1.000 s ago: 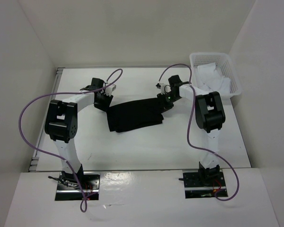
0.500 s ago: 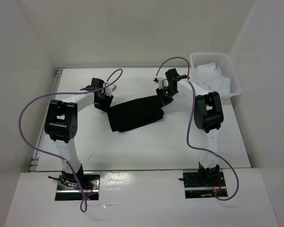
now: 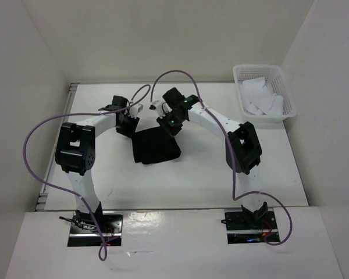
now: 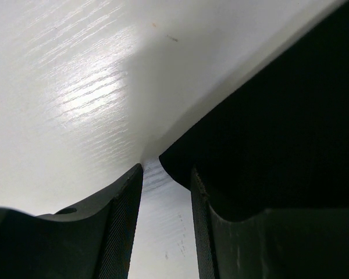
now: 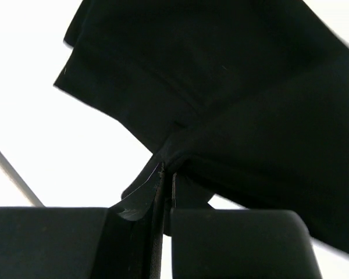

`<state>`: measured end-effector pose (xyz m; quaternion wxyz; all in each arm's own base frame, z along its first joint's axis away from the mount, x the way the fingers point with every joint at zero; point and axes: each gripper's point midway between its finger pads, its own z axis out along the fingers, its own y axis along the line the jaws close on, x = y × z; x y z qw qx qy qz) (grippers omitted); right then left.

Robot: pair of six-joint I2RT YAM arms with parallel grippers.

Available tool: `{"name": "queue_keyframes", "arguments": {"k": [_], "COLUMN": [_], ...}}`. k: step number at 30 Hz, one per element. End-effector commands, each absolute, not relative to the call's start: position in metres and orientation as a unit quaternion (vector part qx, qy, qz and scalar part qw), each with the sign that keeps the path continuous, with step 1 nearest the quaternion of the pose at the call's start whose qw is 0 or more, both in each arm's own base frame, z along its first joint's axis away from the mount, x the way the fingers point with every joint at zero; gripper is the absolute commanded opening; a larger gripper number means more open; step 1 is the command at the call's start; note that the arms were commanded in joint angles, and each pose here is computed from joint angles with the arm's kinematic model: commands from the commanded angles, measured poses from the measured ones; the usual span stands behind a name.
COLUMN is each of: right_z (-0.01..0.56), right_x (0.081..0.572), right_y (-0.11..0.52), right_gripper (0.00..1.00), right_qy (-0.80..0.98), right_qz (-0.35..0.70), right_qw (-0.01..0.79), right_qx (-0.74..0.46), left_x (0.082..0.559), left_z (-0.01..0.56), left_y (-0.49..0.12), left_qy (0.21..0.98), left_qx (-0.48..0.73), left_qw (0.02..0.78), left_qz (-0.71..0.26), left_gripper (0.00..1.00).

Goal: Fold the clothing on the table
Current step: Fold the skirt

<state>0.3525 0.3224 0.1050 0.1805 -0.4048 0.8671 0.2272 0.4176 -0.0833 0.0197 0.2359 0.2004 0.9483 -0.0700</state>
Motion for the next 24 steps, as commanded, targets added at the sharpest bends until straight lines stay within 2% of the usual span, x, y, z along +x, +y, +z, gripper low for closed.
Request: {"name": "queue_keyframes", "arguments": {"k": [1,8,17,24], "right_z": [0.133,0.142,0.130,0.130], "right_x": [0.337,0.335,0.324,0.305], "right_y": [0.343,0.372,0.404,0.434], "right_gripper": [0.00,0.00,0.00,0.00], "right_qy": [0.847,0.832,0.816,0.788], "right_qz": [0.219,0.239,0.272,0.261], "right_qw": [0.208,0.238,0.229,0.251], "right_qx": [-0.438,-0.441,-0.456,-0.498], "left_x": [0.392,0.389,0.385,0.379], "left_z": [-0.004,-0.004,-0.009,-0.010], "left_y": [-0.082,-0.082,-0.083,-0.087], "left_qy": [0.964,0.964,0.964,0.964], "left_qx": [0.188,0.184,0.181,0.174], "left_qw": [0.170,0.166,0.158,0.141], "left_qz": [-0.087,-0.100,-0.115,-0.146], "left_gripper": [0.46,0.45,0.45,0.45]}}
